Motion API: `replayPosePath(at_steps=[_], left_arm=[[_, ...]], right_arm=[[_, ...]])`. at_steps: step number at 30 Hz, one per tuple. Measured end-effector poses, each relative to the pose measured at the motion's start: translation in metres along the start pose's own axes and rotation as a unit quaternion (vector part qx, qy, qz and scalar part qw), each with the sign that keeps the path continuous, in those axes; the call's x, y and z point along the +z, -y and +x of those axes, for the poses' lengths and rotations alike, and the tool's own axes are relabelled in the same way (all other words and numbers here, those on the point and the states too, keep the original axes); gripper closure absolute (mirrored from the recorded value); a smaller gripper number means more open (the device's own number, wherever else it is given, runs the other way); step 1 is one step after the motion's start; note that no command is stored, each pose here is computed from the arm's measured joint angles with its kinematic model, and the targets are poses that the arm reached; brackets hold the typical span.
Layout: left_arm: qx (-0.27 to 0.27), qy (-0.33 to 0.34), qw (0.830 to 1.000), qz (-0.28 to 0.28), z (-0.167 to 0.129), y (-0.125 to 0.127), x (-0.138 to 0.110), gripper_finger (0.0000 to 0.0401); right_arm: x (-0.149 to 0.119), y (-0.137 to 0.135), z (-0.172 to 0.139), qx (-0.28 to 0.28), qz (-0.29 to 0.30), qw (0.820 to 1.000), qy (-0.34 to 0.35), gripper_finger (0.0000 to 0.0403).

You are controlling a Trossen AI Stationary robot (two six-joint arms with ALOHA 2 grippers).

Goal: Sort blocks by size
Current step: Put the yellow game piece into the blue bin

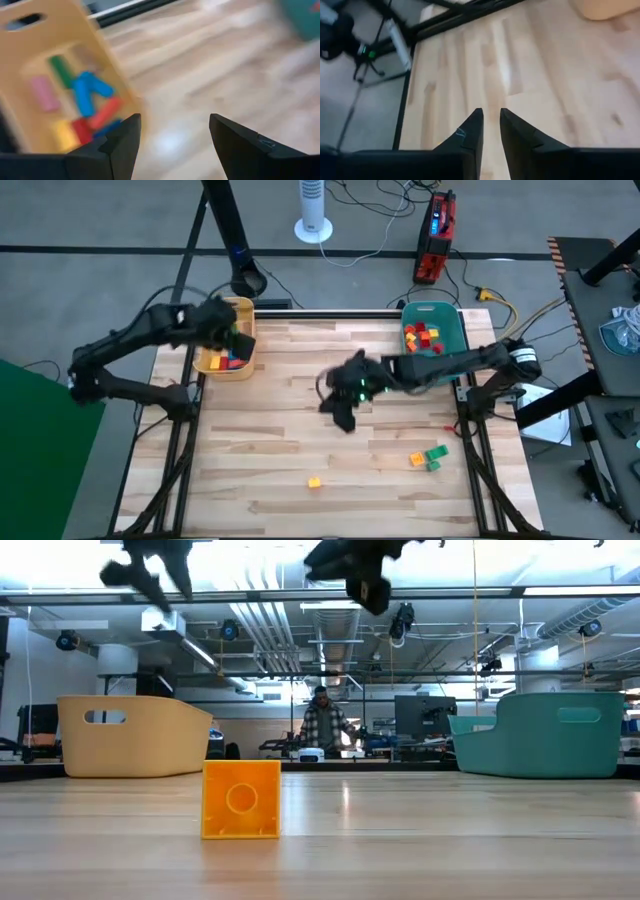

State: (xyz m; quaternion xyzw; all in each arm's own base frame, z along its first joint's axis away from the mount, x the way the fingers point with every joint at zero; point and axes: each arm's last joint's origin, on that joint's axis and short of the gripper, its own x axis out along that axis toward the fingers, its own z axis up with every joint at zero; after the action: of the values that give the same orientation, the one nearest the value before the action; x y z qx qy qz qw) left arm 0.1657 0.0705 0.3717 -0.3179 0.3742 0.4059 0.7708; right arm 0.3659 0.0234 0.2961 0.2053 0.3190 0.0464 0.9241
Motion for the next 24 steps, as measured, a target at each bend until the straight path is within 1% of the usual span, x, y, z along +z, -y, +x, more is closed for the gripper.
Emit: replayPosePath(at_steps=[4, 7, 10, 12, 14, 16, 17, 20, 21, 24], left_arm=[[-0.064, 0.032, 0.997, 0.006, -0.031, 0.029, -0.027, 0.0186], [-0.103, 0.062, 0.993, 0.01, -0.048, 0.05, -0.048, 0.019], [-0.127, 0.098, 0.987, 0.031, -0.06, 0.069, -0.069, 0.0193], [-0.128, 0.126, 0.983, 0.047, -0.064, 0.081, -0.082, 0.0194], [-0.128, 0.149, 0.978, 0.066, -0.066, 0.091, -0.093, 0.0194], [-0.124, 0.153, 0.976, 0.087, -0.065, 0.1, -0.1, 0.0194], [-0.122, 0.152, 0.976, 0.097, -0.063, 0.104, -0.103, 0.0194], [-0.109, 0.141, 0.976, 0.128, -0.055, 0.114, -0.109, 0.0194], [-0.105, 0.138, 0.975, 0.139, -0.053, 0.117, -0.111, 0.0194], [-0.093, 0.138, 0.971, 0.17, -0.049, 0.123, -0.114, 0.0194]], right_arm=[[-0.018, -0.034, 0.009, 0.007, -0.055, 0.998, -0.014, 0.036], [-0.032, -0.051, 0.019, 0.019, -0.082, 0.996, -0.032, 0.0368], [-0.045, -0.062, 0.031, 0.025, -0.08, 0.995, -0.056, 0.0365], [-0.055, -0.065, 0.041, 0.019, -0.053, 0.995, -0.08, 0.0353], [-0.065, -0.068, 0.051, 0.01, -0.027, 0.994, -0.107, 0.0332], [-0.071, -0.073, 0.061, 0.011, -0.022, 0.993, -0.12, 0.0303], [-0.073, -0.077, 0.065, 0.014, -0.03, 0.992, -0.124, 0.0287], [-0.079, -0.089, 0.08, 0.02, -0.084, 0.988, -0.127, 0.0234], [-0.082, -0.09, 0.085, 0.015, -0.093, 0.987, -0.129, 0.0216], [-0.083, -0.091, 0.101, 0.008, -0.091, 0.987, -0.136, 0.0167]])
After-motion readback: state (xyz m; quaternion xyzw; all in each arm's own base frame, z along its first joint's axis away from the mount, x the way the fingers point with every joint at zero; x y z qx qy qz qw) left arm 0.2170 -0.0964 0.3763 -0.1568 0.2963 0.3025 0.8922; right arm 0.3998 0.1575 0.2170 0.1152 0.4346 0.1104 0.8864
